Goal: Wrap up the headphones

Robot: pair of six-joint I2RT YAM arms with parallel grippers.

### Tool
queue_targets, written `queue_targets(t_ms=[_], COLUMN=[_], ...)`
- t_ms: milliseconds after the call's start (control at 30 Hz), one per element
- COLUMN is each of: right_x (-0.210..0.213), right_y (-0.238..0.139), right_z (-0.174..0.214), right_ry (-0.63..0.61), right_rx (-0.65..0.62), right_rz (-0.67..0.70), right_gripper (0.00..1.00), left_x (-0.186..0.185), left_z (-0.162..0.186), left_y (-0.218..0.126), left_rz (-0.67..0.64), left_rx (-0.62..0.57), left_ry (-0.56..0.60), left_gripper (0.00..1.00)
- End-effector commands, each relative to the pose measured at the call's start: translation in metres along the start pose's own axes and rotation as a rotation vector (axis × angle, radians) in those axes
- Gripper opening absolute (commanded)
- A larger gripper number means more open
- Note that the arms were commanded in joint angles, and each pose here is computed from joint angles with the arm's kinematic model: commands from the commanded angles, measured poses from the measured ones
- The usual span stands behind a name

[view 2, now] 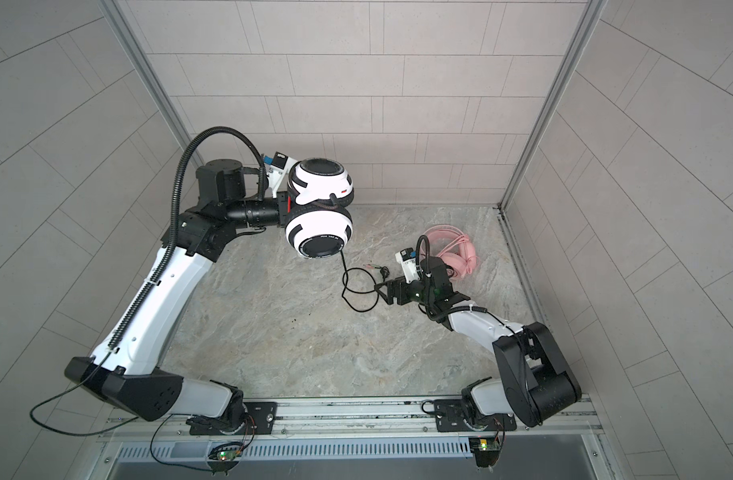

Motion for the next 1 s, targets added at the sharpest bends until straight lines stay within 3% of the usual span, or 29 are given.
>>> queue_targets(t_ms=[0,267,567,667,733,800,867,967], right_x=[0.025,0.076,0.080,0.083,0.081,0.076,0.071,0.063], right_y=[0.008,0.053,0.136,0.154,0.155,0.150,0.140,0.118], right_z=[0.009,0.014,-0.005,-0.006,-0.001,0.008,0.018,0.034], right_ry=[-0.137,-0.222,-0.128,-0.076,-0.049,-0.044,-0.049,-0.050], right_rx=[0.024,0.074,0.028,0.038,0.037,0.042,0.057,0.069], right_rz=[-0.058,-0.181,-0.242,-0.296,-0.314,-0.302,-0.283,-0.249], right_gripper=[0.97,0.99,0.92,0.68,0.35,0.15,0.06,0.01], left_x=[-0.009,-0.005,-0.004,-0.001,0.004,0.010,0.021,0.044], left_z=[-0.007,-0.004,-0.001,0.000,-0.001,-0.001,-0.001,-0.001], left_y=[-0.008,-0.008,-0.009,-0.009,-0.012,-0.016,-0.020,-0.024], left_rz=[0.001,-0.014,-0.026,-0.041,-0.068,-0.105,-0.169,-0.286], left_rx=[-0.006,-0.001,0.000,0.002,-0.002,-0.009,-0.015,-0.032], left_ry=[0.033,0.022,0.015,0.013,0.006,0.006,0.006,-0.014], left_gripper=[0.00,0.00,0.00,0.00,0.00,0.00,0.00,0.00])
Point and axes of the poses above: each gripper's point midway between its finger pads, its own y axis out along the fingers, its own x axis along the line the jaws close on, z = x × y, the point moved 3 cm from there along -y, back along the fingers, and after that the axes turned 13 degrees about y, right-handed, at the moved point
